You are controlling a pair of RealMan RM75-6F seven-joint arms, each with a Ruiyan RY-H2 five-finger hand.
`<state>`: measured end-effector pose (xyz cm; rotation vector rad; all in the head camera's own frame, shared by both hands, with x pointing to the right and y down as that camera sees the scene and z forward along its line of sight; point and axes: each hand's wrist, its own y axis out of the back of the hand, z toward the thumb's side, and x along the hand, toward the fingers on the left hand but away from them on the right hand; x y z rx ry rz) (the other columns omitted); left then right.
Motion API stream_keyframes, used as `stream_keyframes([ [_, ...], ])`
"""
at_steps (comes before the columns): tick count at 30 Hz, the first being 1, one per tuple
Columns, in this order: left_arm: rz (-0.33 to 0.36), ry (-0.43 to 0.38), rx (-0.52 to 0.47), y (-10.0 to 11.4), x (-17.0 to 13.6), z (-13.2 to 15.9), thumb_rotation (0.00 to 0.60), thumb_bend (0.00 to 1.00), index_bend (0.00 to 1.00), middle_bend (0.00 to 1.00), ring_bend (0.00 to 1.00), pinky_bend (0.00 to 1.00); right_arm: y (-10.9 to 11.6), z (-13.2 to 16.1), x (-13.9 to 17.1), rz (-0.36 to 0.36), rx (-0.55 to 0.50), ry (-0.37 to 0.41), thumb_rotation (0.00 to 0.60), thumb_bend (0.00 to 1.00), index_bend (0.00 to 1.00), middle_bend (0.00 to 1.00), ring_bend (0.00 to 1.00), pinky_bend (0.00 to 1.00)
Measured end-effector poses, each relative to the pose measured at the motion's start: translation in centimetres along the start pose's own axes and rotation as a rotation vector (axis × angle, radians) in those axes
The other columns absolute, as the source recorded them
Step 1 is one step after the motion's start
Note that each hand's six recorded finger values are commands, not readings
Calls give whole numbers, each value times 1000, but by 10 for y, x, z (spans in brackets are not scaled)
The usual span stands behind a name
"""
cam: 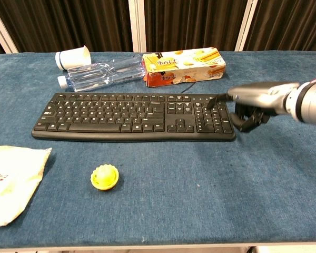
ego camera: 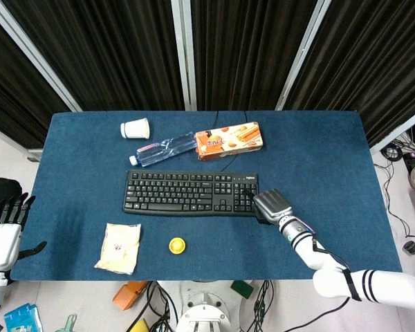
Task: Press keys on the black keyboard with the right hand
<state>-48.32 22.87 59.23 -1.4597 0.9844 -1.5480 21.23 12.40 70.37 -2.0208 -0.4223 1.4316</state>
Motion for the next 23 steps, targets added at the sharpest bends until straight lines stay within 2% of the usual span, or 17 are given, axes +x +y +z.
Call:
stream_keyframes([
  [2, 4, -3, 0, 1, 1, 1, 600, 44, 20, 0, 0, 0, 10, -4, 6, -42, 3, -9, 554, 819, 128, 934, 981, 983],
  [4, 8, -6, -1, 2, 1, 1, 600, 44, 20, 0, 0, 0, 22, -12, 16, -98, 13, -27, 554, 657, 85, 836, 859, 884],
  [6, 11, -7, -4, 3, 1, 2, 600, 44, 20, 0, 0, 0, 33, -24, 28, -158, 22, -58, 553, 519, 23, 571, 573, 668],
  [8, 14, -6, -6, 3, 0, 1, 600, 44, 20, 0, 0, 0, 43, -41, 45, -221, 28, -101, 548, 428, 1, 361, 339, 466],
  [11, 15, 0, -9, 4, -1, 0, 600, 44, 20, 0, 0, 0, 52, -67, 72, -303, 25, -172, 525, 273, 0, 138, 103, 223],
  [13, 17, 3, -9, 5, -2, -1, 600, 44, 20, 0, 0, 0, 56, -89, 97, -364, 8, -231, 511, 214, 0, 66, 22, 124],
  [16, 19, 5, -12, 7, -2, -1, 600, 44, 20, 0, 0, 0, 57, -118, 133, -439, -36, -303, 499, 171, 0, 8, 0, 48],
  [20, 16, 5, -18, 7, -4, 1, 600, 43, 21, 0, 0, 0, 48, -146, 180, -500, -97, -368, 483, 157, 0, 0, 0, 26],
  [23, 15, 5, -22, 7, -5, 3, 600, 44, 20, 0, 0, 0, 36, -158, 208, -504, -123, -388, 482, 157, 0, 0, 0, 26],
])
